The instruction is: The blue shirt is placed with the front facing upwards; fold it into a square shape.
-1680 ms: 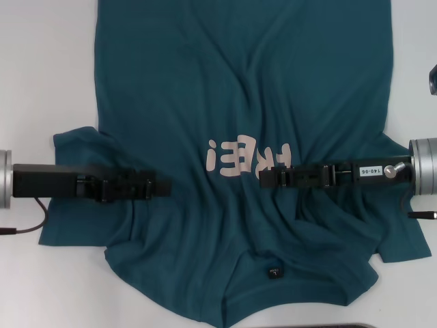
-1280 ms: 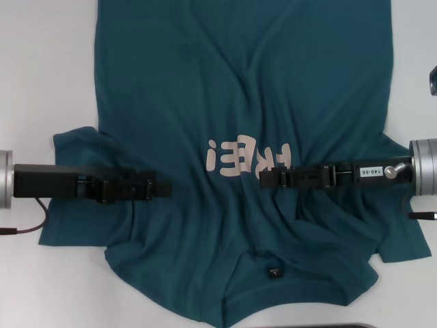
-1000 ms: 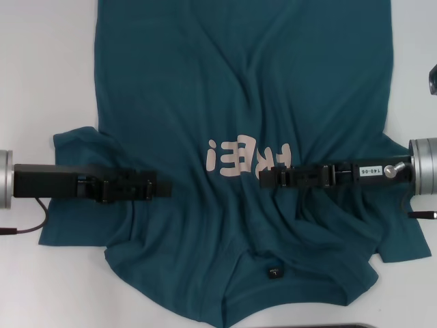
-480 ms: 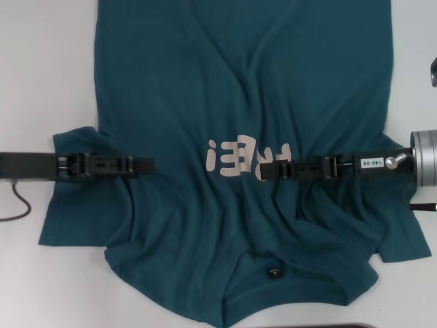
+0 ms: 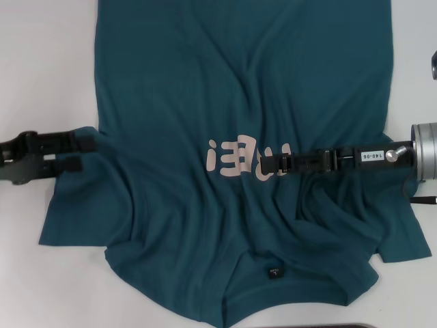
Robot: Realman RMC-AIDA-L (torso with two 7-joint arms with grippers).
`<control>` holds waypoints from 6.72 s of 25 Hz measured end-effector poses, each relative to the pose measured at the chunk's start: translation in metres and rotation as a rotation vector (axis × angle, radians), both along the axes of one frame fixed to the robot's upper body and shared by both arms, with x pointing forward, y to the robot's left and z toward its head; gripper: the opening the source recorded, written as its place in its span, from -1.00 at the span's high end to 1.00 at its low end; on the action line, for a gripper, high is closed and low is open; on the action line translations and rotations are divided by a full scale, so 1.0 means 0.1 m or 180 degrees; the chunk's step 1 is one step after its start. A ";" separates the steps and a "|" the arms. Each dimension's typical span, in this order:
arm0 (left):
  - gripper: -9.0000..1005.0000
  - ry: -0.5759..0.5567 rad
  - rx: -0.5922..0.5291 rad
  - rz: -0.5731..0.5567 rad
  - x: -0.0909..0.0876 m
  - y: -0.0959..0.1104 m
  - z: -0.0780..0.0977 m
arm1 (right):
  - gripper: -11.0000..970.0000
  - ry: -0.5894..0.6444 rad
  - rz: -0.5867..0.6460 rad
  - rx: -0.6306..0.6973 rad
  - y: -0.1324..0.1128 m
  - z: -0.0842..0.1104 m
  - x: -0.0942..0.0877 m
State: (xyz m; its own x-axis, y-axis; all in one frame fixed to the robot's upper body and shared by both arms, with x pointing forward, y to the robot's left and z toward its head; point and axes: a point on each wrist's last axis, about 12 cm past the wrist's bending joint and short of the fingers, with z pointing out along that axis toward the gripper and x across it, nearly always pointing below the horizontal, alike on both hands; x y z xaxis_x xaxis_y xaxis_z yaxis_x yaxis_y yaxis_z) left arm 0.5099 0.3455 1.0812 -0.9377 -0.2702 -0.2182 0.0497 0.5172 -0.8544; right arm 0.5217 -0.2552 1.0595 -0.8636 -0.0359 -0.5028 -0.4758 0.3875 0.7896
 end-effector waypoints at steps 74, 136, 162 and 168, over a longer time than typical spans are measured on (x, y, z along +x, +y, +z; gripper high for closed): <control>-0.37 0.0409 0.0400 0.0316 -0.15 0.22 -0.24 | -0.79 0.0005 -0.0116 0.0043 -0.05 0.02 0.03; 0.92 0.0004 0.1429 -0.0042 0.04 0.42 0.21 | -0.79 -0.0033 -0.0146 0.0057 -0.08 0.06 0.06; 0.89 0.0217 0.0373 -0.0508 0.28 -0.40 0.36 | -0.79 -0.0044 -0.0151 0.0048 -0.09 0.06 0.06; 0.89 0.0243 0.0252 -0.0544 0.43 -0.71 0.24 | -0.79 -0.0041 -0.0157 0.0046 -0.09 0.05 0.05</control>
State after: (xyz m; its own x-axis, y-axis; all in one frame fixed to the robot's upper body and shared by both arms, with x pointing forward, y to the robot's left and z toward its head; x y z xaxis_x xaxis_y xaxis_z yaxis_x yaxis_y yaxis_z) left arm 0.5529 0.2749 1.1054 -0.9831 -0.0905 -0.1589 0.0792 0.5725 -0.8161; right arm 0.5271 -0.2645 1.0646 -0.8576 0.0138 -0.5141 -0.4667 0.3993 0.7891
